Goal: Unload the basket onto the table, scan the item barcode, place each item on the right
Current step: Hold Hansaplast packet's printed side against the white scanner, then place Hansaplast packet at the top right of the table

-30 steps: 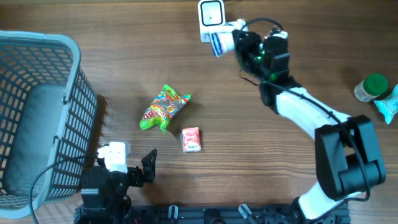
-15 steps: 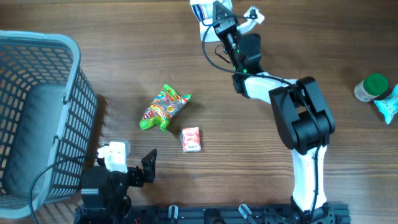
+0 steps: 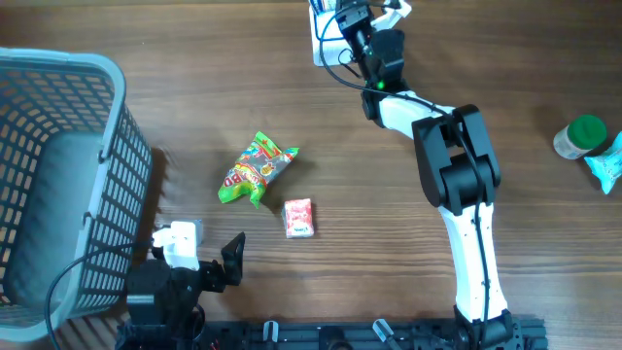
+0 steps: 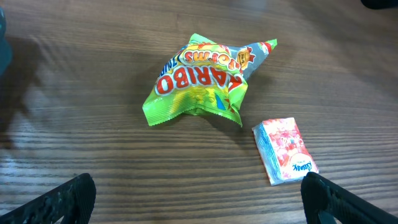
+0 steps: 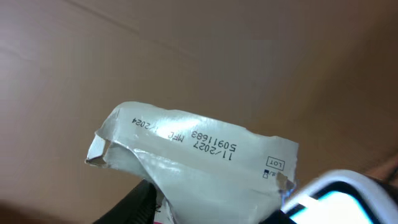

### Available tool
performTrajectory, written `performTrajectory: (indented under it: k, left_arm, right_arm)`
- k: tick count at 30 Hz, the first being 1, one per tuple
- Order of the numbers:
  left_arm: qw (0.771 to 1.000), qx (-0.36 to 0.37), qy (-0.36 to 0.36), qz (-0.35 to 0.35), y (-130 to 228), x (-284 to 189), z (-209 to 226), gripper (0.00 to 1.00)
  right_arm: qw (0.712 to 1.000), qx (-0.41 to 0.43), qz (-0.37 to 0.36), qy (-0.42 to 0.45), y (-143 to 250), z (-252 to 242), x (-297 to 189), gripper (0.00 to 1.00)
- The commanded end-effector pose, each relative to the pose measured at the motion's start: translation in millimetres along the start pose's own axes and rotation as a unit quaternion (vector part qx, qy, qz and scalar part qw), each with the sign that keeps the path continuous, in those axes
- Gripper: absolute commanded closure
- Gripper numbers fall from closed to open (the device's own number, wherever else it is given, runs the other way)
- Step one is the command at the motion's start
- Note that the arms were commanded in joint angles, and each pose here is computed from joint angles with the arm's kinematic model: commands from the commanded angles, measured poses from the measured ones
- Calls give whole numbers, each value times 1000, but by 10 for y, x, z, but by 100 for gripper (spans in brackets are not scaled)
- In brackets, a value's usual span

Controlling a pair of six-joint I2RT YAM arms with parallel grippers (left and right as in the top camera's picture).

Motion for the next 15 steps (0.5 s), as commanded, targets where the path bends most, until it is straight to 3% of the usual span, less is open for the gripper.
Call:
performTrajectory:
  k: [1, 5, 8, 12, 15]
  left_arm:
    - [1000, 10, 7, -4, -4, -6, -11, 0]
    - [1000, 10, 7, -4, -5, -6, -11, 0]
    - [1000, 10, 7, -4, -4, -6, -11, 0]
    - [1000, 10, 7, -4, -5, -6, -11, 0]
    - [1000, 10, 7, -4, -4, -6, -11, 0]
  right_arm:
    - [997, -23, 27, -72, -2, 181, 27, 57]
    - [985, -84, 66, -136, -365, 506, 8, 61]
    - [981, -111, 102, -122, -724, 586, -24, 68]
    - [986, -113, 120, -23, -1343, 382, -160, 69]
    - [983, -55, 134, 115, -1932, -231, -509, 72]
Point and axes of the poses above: each gripper's point midway between its finger pads, its own x axis out along the fingers, its own z axis along the line the jaws close on, y = z × x, the point moved 10 cm from there along -x, back along the fingers
